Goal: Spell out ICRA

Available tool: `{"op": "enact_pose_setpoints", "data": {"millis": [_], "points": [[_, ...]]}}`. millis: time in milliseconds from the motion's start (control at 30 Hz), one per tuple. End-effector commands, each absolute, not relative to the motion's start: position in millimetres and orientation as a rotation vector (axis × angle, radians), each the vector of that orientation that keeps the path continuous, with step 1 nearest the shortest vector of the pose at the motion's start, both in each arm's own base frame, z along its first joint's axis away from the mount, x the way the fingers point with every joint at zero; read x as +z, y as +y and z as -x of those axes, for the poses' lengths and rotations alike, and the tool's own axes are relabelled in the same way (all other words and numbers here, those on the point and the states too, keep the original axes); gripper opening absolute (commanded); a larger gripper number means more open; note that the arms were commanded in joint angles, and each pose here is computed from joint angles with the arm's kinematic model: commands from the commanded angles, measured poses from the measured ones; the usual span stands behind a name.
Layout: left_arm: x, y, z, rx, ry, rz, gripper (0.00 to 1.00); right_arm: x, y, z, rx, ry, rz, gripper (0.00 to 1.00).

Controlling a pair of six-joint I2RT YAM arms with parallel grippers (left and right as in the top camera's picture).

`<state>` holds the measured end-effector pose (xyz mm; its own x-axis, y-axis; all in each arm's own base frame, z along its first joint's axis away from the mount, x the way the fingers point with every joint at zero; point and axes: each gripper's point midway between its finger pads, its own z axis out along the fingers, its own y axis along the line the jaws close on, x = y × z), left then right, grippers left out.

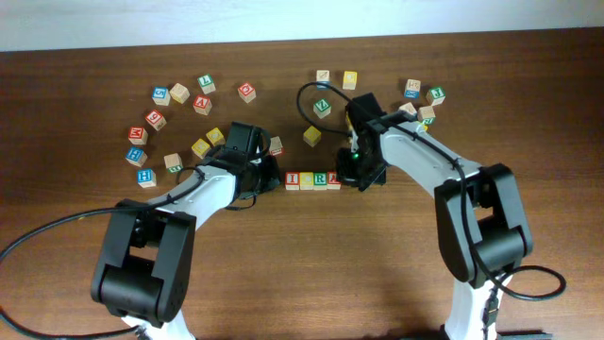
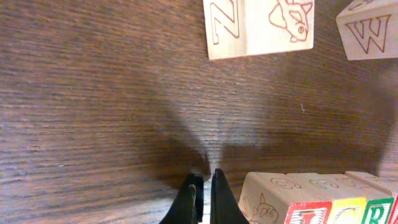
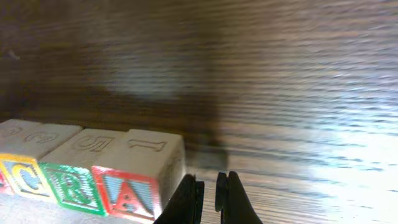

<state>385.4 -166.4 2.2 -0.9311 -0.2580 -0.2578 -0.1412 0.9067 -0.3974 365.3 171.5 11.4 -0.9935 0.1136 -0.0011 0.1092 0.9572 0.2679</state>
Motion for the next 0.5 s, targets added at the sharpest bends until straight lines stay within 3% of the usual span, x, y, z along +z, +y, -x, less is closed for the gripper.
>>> {"op": "enact_pose_setpoints", "data": {"millis": [0,467], "points": [[-3.2,-175.4,-379.2,-0.582,2.790,0.252,0.00,2.2,177.0,-358.5,0.397,3.111,-0.152,0.04],[-3.0,-181.1,-376.8,-0.583,2.792,0.208,0.00,3.1,179.5,-365.5,0.406,3.072,0.006,0.04]]}}
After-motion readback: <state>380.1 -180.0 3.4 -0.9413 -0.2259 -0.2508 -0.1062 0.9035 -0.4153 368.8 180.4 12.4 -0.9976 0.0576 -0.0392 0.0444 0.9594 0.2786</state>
